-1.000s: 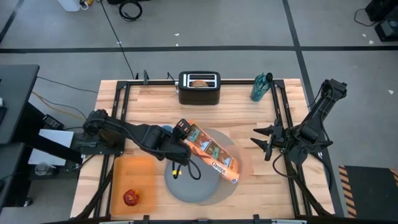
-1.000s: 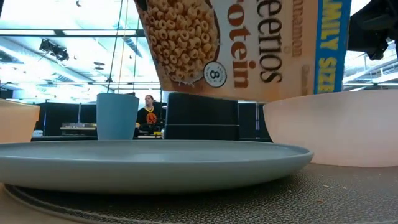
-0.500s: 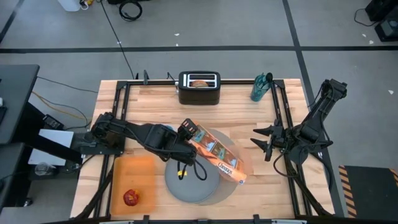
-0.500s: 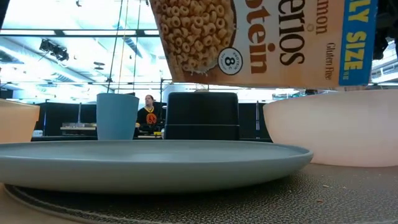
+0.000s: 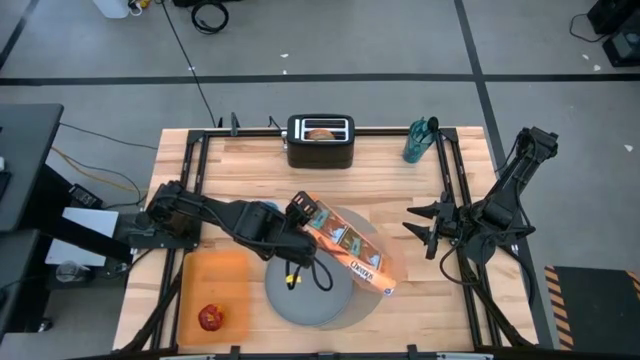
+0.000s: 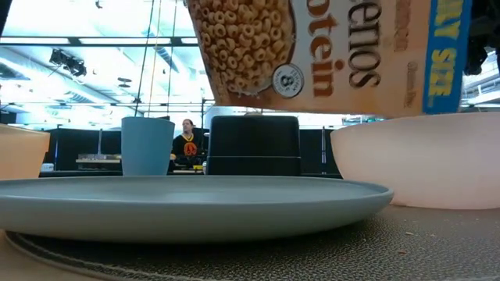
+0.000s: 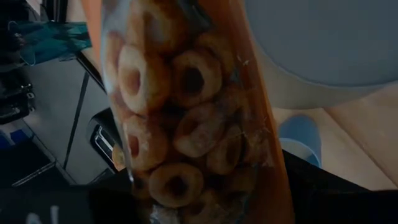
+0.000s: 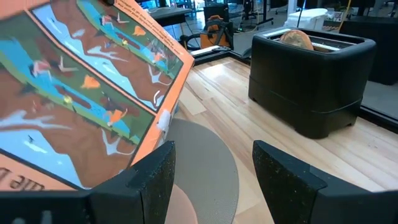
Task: Arrange a breakfast setting
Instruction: Pour the cereal from the yellow cereal box into the orange bowl
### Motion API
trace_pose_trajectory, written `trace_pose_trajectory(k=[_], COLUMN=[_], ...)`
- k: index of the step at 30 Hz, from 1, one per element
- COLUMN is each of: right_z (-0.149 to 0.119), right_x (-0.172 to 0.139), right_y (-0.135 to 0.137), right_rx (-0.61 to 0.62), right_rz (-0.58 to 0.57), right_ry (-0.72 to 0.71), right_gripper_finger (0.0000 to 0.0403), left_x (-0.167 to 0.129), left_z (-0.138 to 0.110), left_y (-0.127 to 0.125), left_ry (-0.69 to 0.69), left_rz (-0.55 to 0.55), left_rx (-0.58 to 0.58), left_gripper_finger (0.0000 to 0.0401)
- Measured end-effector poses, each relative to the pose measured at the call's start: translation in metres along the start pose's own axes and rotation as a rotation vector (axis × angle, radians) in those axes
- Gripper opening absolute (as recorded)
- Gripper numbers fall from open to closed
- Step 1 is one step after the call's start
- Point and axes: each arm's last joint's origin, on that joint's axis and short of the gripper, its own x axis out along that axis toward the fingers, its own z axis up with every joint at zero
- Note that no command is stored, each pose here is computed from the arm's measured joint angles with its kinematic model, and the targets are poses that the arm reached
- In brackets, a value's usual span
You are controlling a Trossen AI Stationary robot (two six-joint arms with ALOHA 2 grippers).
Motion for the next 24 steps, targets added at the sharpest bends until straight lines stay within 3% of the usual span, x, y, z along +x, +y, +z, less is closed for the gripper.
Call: trace_pose_trajectory(k=[7, 11, 24], right_z=[0.000, 0.000, 0.000], right_x=[0.000, 0.000, 0.000], right_y=[0.000, 0.000, 0.000], right_rx=[0.000, 0.000, -0.002], right_rz=[0.000, 0.000, -0.001], right_ry=[0.000, 0.000, 0.000], right_gripper_finger=[0.0221, 0.0221, 0.0222], left_x=[0.011, 0.014, 0.010], left_z=[-0.001, -0.004, 0.003], left_y=[-0.001, 0.002, -0.006], left_ry=[0.045, 0.044, 0.051], left_rz=[-0.005, -0.024, 0.010], left_rx=[0.026, -0.024, 0.046], left_gripper_finger=[0.0213, 0.0213, 0.0213])
